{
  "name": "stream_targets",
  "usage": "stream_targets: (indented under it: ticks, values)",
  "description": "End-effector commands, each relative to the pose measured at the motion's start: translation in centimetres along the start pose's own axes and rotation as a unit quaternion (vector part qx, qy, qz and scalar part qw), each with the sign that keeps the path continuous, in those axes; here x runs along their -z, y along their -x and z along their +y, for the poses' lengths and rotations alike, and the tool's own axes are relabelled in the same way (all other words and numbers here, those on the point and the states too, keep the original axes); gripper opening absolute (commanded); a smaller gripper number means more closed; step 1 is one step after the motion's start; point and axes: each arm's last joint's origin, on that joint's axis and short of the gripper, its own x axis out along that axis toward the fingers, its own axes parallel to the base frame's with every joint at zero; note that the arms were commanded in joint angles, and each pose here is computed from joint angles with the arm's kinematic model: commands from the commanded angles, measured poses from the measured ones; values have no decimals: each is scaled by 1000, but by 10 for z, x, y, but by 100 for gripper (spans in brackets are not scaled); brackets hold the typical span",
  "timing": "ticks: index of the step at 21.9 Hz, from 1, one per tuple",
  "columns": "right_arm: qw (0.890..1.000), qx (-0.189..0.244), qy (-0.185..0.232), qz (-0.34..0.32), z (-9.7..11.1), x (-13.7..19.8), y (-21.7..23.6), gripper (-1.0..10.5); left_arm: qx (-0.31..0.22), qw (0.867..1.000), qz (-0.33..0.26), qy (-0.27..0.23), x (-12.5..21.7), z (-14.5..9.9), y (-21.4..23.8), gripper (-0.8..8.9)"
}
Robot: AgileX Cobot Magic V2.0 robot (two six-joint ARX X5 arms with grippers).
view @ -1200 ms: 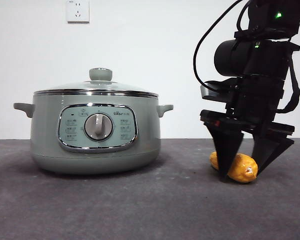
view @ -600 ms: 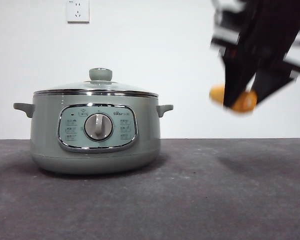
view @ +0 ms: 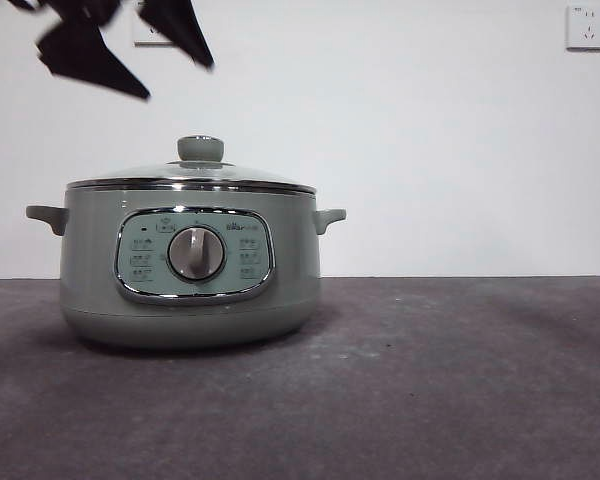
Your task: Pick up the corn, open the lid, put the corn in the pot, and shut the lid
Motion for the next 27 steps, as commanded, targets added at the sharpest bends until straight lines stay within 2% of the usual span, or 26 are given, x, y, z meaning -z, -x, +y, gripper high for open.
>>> stream_targets:
  ticks: [1, 7, 17, 22, 27]
  values:
    - [1000, -7, 2, 0, 2, -3, 8, -12, -16, 999, 5, -27, 2, -1, -18, 596]
    - [999, -33, -1, 18, 4, -1, 12, -12, -37, 999, 11, -28, 9, 4, -44, 593]
    - [999, -32, -2, 27, 4, 1, 12, -12, -33, 999, 41, -9, 21, 7, -64, 582]
    - [999, -32, -2, 28, 4, 1, 12, -12, -32, 999, 37, -5, 20, 7, -64, 344]
    - [999, -32, -1, 28, 4, 1, 12, -12, -24, 999, 35, 0, 20, 6, -64, 207]
